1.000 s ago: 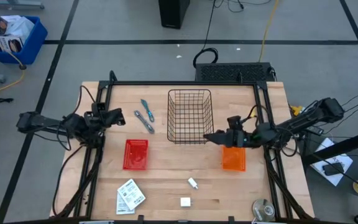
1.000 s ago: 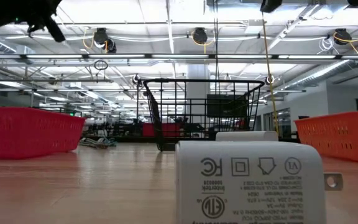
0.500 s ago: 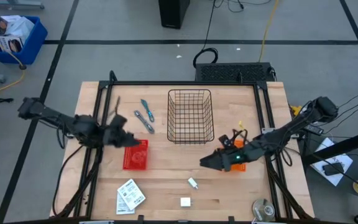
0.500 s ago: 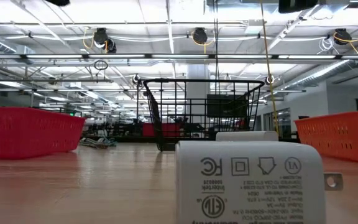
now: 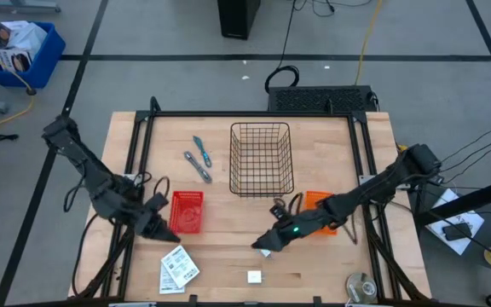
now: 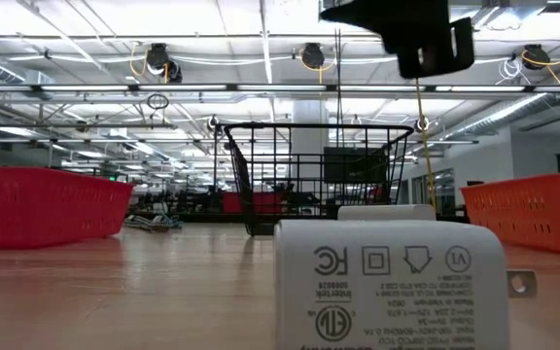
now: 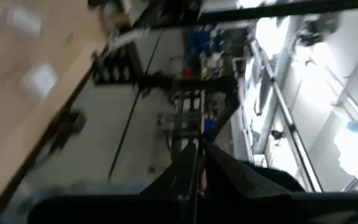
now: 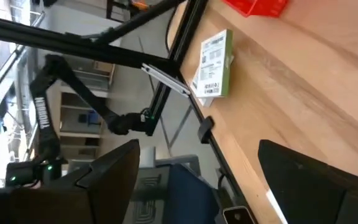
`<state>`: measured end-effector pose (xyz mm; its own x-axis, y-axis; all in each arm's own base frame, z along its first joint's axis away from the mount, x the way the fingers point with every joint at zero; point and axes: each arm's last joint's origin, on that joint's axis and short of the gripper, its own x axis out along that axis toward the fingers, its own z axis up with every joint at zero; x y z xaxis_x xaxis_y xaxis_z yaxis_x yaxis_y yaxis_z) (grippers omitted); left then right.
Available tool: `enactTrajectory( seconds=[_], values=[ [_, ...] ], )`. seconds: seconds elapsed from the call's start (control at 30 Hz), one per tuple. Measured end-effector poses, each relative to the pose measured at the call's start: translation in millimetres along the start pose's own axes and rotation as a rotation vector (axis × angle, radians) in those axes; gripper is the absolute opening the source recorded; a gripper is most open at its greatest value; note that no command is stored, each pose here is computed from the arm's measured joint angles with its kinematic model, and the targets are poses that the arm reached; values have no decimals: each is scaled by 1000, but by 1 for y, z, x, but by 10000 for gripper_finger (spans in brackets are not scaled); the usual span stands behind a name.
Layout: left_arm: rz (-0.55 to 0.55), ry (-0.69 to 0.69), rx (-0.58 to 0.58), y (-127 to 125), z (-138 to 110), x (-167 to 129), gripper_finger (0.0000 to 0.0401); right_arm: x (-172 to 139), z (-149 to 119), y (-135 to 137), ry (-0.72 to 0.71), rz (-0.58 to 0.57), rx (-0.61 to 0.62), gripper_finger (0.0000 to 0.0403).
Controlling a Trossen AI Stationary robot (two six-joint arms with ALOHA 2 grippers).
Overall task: Pick and place items into bin
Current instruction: Put the white card reader box into the orange bin
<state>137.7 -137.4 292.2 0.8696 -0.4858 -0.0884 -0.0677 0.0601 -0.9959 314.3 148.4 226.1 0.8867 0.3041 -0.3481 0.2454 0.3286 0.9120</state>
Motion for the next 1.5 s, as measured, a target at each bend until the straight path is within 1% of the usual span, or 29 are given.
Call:
enactTrajectory(
  seconds=[0.07,0.27,0.4,0.5,0.67,0.73,0.8,0.9,0.97,1.1,1.13,1.3,1.4,1.5],
  values=[
    [45,31,-29,6,-8,1,35,12,-1,-2,14,-16,-3,320],
    [229,68,-100,29,-30,4,35,48,-4,-6,83,-35,-9,320],
    [389,134,-184,49,-47,4,35,68,-5,-9,104,-14,-8,320],
    [490,134,-263,63,-58,7,35,81,-5,-8,99,6,-8,320],
    [529,125,-320,76,-71,17,35,102,-10,3,101,44,-5,320],
    [543,120,-323,81,-73,20,35,112,-11,6,101,52,-1,320],
    [559,114,-312,86,-75,24,35,121,-12,4,104,35,-1,320],
    [607,96,-285,95,-76,26,35,139,-8,-4,92,15,24,320],
    [623,100,-284,99,-78,28,35,148,-5,-15,86,-17,38,320],
    [633,86,-289,104,-80,32,35,163,2,-30,91,-43,68,320],
    [638,82,-292,105,-80,32,35,167,4,-32,90,-33,72,320],
    [691,98,-294,112,-80,35,35,174,3,-42,90,-58,78,320],
    [724,139,-309,114,-80,36,35,174,2,-41,87,-56,78,320],
    [734,140,-302,115,-80,35,35,174,3,-41,63,-53,80,320]
  ],
)
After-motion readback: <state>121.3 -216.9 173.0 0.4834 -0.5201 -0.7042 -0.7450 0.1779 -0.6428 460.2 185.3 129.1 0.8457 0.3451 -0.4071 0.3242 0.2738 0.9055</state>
